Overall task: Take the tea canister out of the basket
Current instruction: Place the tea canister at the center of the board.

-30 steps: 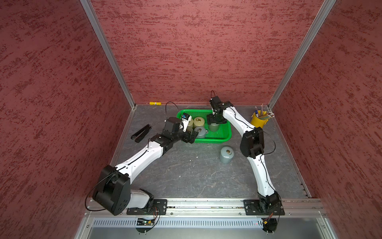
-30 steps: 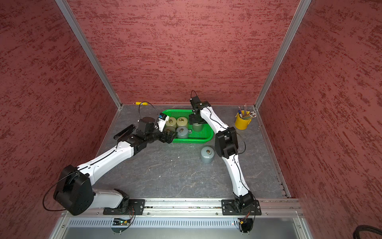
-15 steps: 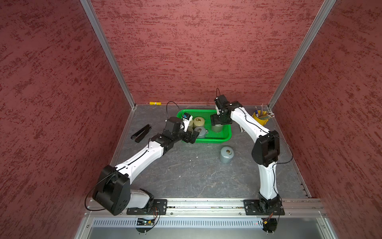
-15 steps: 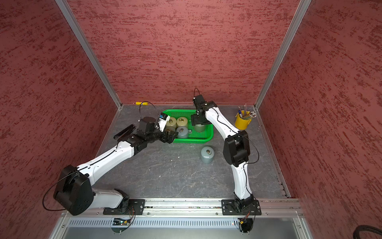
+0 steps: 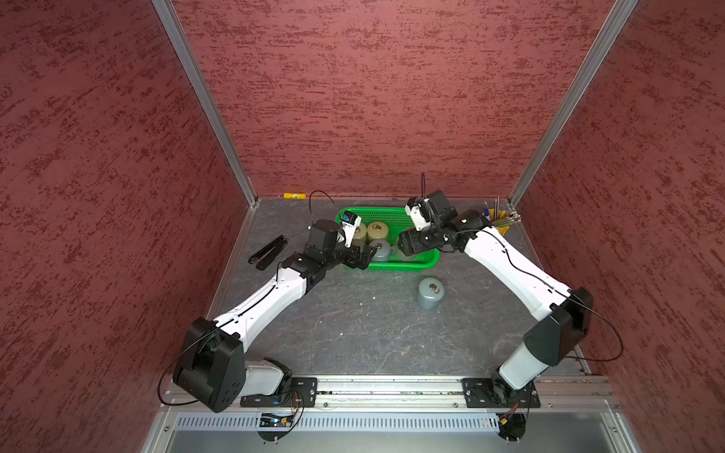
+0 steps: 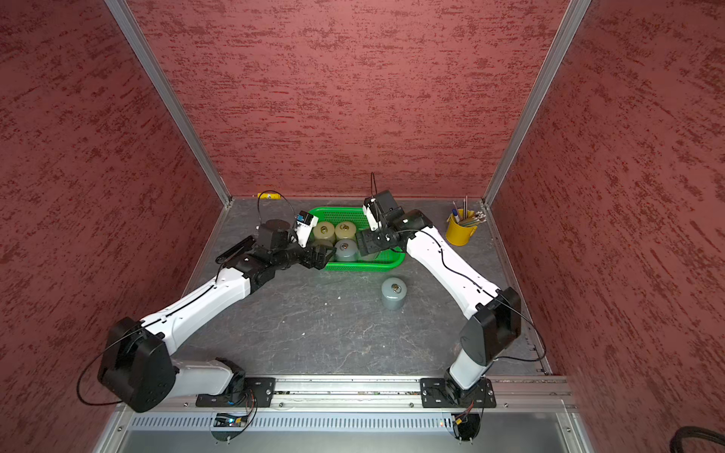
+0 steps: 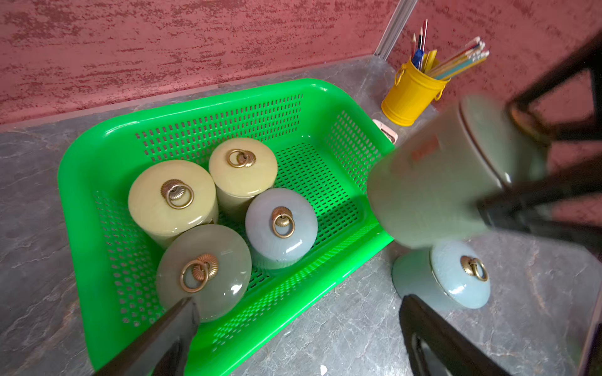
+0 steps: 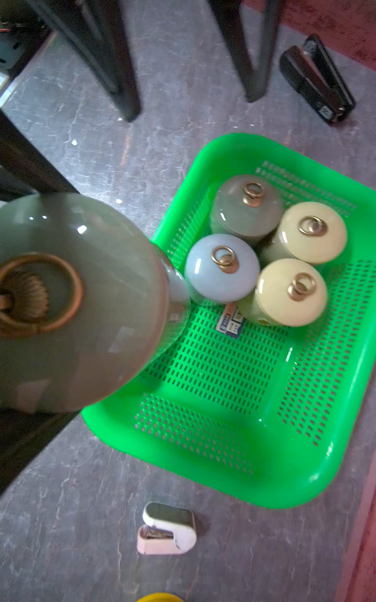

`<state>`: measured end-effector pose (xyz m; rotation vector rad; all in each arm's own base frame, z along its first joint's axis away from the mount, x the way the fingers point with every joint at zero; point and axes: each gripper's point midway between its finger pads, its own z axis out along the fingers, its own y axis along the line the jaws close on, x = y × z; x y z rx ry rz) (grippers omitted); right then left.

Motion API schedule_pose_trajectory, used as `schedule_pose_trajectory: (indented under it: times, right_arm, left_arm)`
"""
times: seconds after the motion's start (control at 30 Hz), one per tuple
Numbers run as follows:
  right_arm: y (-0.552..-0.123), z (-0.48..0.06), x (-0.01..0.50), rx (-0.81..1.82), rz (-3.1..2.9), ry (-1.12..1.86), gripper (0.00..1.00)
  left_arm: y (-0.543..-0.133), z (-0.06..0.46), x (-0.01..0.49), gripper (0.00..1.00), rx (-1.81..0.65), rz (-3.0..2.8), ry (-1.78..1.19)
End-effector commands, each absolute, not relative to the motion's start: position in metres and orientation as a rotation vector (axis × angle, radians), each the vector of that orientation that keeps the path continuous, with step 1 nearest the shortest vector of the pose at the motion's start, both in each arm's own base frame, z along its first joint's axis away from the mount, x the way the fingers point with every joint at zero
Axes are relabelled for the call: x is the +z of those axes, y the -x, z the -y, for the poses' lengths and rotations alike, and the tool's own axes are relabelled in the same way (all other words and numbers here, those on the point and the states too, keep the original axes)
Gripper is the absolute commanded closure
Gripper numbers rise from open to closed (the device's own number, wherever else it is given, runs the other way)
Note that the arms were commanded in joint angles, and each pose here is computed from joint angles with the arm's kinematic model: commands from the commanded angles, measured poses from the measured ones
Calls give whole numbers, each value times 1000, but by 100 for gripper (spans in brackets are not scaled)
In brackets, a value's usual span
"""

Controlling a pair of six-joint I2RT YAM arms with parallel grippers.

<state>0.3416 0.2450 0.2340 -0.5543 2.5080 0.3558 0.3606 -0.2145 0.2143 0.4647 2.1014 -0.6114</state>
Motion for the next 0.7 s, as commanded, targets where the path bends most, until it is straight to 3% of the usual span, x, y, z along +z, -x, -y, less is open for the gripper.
schedule_pose_trajectory:
  times: [0.0,0.3,0.67]
  right_arm:
    - [-321,-280,265,466,-2323,695,100]
    - [-285,-298,195,405,-2461,799,100]
    - [-284,-286,144,305,-2542,730,100]
  left_arm:
    - [-364,213,229,0,-698,-2076,-404]
    - [-359,212,232,0,-668,-2065,-441]
    - [-348,218,224,0,-651,-2065,-505]
